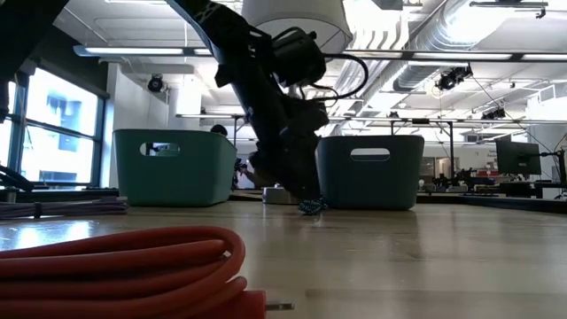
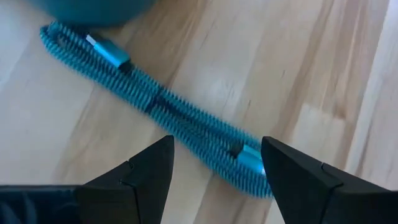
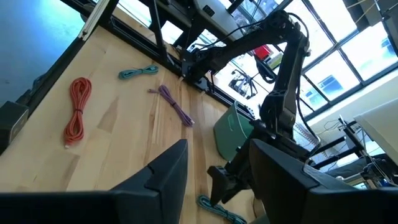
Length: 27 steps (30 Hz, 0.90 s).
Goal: Pick & Place USB Port
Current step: Put the top blue patterned charger cable into the blue bin
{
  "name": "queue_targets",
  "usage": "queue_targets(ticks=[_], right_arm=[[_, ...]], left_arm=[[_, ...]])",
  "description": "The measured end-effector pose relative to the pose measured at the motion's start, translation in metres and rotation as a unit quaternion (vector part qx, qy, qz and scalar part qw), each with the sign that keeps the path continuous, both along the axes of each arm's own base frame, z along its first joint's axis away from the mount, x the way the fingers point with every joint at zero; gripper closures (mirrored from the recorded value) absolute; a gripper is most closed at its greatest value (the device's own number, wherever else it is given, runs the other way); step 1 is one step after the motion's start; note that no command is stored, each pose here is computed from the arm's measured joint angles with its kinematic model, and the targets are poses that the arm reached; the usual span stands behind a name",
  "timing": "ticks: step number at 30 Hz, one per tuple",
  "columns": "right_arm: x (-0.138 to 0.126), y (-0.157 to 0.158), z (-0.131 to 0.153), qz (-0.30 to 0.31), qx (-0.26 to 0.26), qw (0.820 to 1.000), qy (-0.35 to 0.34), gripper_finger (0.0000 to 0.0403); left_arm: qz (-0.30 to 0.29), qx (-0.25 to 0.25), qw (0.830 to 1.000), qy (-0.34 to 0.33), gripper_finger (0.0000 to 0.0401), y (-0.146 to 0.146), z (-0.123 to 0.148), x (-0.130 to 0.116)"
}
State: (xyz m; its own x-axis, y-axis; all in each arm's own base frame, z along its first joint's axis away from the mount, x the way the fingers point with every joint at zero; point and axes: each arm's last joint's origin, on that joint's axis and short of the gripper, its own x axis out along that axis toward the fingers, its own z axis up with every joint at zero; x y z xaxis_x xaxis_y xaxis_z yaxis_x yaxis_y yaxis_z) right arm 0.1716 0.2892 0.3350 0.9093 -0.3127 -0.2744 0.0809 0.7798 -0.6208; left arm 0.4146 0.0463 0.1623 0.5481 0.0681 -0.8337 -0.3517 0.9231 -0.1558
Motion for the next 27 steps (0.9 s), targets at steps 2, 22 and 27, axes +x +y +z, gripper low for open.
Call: queue_targets(ticks=[2, 22, 27], right_arm=[[-0.001, 0.0, 0.0, 0.001, 0.0, 1.0, 0.0, 0.0238], [-0.001, 0.001, 0.0, 0.0, 0.016, 1.0, -0.002, 0.0238], [0.0, 0.002, 0.0, 0.0, 0.021, 1.0, -0.003, 0.0238]], left_arm=[[0.0, -0.001, 1.0, 0.004, 0.0163, 0.0, -0.004, 0.001], [-0.055, -0.004, 0.998, 0.037, 0.0383, -0.002, -0.021, 0.001], [-0.062, -0.009, 0.995, 0.072, 0.0394, -0.01, -0.022, -0.005]])
